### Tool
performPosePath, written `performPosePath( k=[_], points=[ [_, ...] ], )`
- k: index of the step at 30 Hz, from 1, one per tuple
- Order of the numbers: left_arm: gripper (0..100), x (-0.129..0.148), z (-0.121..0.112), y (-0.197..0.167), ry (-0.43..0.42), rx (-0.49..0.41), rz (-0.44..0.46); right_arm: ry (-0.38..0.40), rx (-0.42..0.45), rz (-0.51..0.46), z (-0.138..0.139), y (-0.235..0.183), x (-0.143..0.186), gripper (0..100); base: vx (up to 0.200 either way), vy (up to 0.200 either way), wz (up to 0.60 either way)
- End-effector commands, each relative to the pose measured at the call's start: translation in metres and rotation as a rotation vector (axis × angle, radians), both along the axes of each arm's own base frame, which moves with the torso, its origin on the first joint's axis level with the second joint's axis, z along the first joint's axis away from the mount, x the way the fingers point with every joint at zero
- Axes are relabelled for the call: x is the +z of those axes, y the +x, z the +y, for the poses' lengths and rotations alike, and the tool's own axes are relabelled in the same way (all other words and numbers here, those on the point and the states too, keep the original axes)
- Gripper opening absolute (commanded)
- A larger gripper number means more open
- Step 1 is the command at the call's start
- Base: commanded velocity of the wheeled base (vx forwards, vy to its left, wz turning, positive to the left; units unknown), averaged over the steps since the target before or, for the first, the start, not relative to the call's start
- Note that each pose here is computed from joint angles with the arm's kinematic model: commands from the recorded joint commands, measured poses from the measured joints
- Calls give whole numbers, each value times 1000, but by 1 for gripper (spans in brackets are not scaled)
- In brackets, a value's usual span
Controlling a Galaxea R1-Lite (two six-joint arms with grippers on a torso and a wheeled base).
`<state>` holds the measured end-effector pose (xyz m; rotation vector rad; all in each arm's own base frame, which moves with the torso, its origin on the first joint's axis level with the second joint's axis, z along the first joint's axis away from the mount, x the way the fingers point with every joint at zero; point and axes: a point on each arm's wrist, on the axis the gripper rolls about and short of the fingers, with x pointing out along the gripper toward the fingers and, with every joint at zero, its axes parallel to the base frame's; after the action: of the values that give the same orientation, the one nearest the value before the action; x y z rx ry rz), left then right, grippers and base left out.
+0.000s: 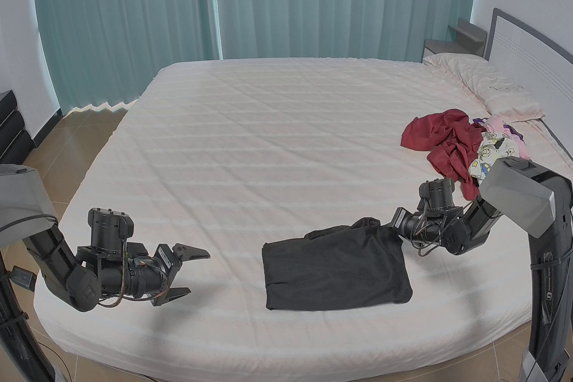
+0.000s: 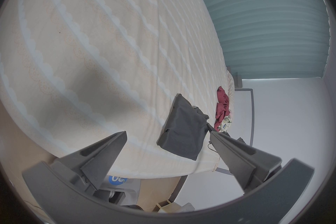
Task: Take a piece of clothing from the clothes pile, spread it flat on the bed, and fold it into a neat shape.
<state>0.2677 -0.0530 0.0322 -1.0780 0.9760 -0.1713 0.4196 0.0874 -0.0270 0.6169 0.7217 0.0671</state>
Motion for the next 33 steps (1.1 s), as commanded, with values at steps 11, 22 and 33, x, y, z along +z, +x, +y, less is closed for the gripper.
performPosePath(
  k=[11,22,33],
  points=[
    [100,0,0,0,0,2,1,61,-105,-20,-22,3,9,0,0,0,0],
    [100,0,0,0,8,10,0,75,-123,-6,-24,1,4,0,0,0,0],
    [100,-2,-4,3,15,-3,-4,-46,13,-8,-31,-39,4,100,0,0,0]
  ],
)
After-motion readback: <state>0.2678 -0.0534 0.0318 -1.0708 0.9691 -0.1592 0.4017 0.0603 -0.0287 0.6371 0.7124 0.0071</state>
